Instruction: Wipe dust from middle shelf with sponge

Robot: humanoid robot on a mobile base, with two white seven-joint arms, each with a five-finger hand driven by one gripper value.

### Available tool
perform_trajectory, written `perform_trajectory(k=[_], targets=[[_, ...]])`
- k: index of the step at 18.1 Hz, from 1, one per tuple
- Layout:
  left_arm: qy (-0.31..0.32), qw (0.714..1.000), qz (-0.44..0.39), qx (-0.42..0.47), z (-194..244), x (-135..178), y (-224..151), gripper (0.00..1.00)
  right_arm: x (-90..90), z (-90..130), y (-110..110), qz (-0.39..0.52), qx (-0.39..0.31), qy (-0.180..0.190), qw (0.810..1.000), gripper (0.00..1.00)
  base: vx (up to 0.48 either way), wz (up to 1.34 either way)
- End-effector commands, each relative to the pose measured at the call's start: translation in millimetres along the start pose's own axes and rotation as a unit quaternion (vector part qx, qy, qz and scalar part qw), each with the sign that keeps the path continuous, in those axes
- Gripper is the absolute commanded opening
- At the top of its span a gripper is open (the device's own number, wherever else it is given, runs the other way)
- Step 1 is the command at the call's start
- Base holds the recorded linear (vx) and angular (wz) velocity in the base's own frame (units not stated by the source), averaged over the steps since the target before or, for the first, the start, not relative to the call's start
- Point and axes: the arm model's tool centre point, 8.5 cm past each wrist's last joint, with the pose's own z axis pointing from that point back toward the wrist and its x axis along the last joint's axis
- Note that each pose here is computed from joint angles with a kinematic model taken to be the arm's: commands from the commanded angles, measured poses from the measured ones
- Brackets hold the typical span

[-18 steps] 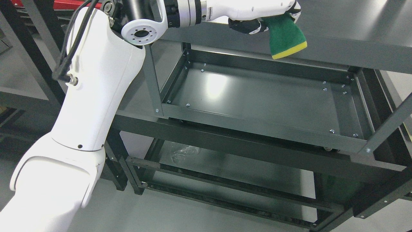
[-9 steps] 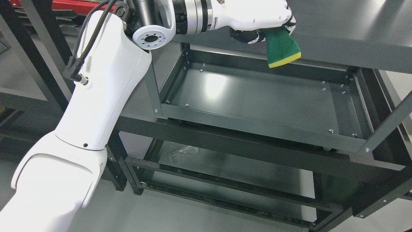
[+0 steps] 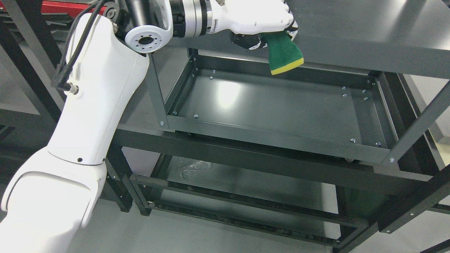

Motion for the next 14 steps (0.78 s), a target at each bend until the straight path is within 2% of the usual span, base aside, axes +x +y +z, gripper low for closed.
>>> perform_trajectory(k=[1, 7, 9, 12, 14], targets=[[0.075, 0.996, 0.019, 0.037, 89, -41, 2, 0.15, 2.8, -1, -10, 0.002, -0.006, 0.024, 1.0, 1.0, 0.004, -0.02], [0.125, 0.991, 0.031, 0.042, 178, -71, -2, 0.16, 2.6, -1, -10, 0.002, -0.006, 0.025, 1.0, 1.0, 0.006, -0.06], [0.135, 0.99, 0.033, 0.034, 195, -75, -6, 0.16, 1.7, -1, -10, 0.002, -0.006, 0.026, 1.0, 1.0, 0.01, -0.14], [0.13, 0.99, 0.043, 0.026, 188, -73, -19, 0.16, 1.8, -1, -10, 0.002, -0.006, 0.025, 1.0, 1.0, 0.014, -0.15], [0.104, 0.993, 0.055, 0.031, 153, -63, -25, 0.16, 2.6, -1, -10, 0.002, -0.006, 0.025, 1.0, 1.0, 0.018, -0.14]])
